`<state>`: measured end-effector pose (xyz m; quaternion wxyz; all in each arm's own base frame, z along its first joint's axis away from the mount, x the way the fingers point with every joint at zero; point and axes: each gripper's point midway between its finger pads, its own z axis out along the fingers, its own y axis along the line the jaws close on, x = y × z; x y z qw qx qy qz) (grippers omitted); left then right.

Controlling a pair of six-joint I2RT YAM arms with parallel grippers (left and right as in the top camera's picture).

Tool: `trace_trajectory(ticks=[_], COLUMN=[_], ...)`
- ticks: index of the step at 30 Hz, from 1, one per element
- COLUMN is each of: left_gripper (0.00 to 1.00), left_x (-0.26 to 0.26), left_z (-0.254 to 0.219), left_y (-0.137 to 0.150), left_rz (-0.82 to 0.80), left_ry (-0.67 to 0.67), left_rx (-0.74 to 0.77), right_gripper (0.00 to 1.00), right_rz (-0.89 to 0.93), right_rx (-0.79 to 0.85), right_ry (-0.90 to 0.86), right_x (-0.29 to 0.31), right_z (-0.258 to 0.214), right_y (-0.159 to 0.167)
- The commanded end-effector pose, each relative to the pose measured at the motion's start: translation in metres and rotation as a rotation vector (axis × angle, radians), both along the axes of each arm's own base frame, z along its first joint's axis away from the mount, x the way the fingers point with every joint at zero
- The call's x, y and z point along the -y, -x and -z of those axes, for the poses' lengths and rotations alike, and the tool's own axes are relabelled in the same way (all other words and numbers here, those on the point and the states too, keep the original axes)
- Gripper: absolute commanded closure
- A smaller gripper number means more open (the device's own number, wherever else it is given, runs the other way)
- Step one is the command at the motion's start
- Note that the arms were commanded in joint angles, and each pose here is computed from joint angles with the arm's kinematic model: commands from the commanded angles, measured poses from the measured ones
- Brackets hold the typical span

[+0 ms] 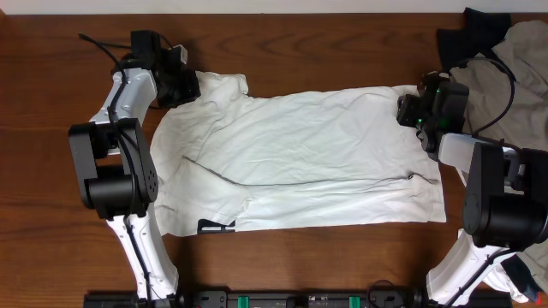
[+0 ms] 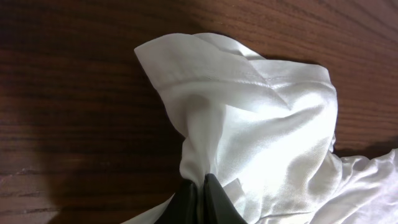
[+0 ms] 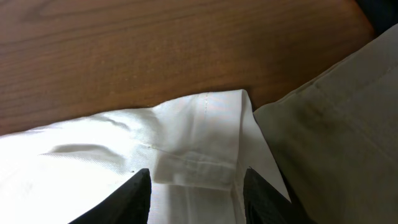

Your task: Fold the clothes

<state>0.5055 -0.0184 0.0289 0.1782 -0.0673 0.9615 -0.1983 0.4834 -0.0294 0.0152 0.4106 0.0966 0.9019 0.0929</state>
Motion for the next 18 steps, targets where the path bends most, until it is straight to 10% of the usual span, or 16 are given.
trace_trajectory(ticks=[1, 8, 14, 18], left_gripper=[0.94, 0.94, 0.94, 0.94], left_x=[-0.001, -0.001, -0.001, -0.001], left_z=[-0.011, -0.011, -0.011, -0.011], left_y=[-0.001, -0.001, -0.001, -0.001], left_rz=[-0.006, -0.006, -0.006, -0.006], left_ry=[-0.005, -0.005, -0.005, -0.005], left_rx=[0.017, 0.017, 0.016, 0.016], right_gripper=[0.54, 0.6, 0.97, 0.99], right_rz=[-0.013, -0.027, -0.026, -0.008], right_rx=[-0.011, -0.033, -0.041, -0.03], right_ry=[-0.005, -0.007, -0.004, -0.009], right_x=[-0.005, -0.012, -0.013, -0.01], right_z=[0.005, 0.015, 0.019, 0.016], right_y=[0.0, 0.002, 0.003, 0.001])
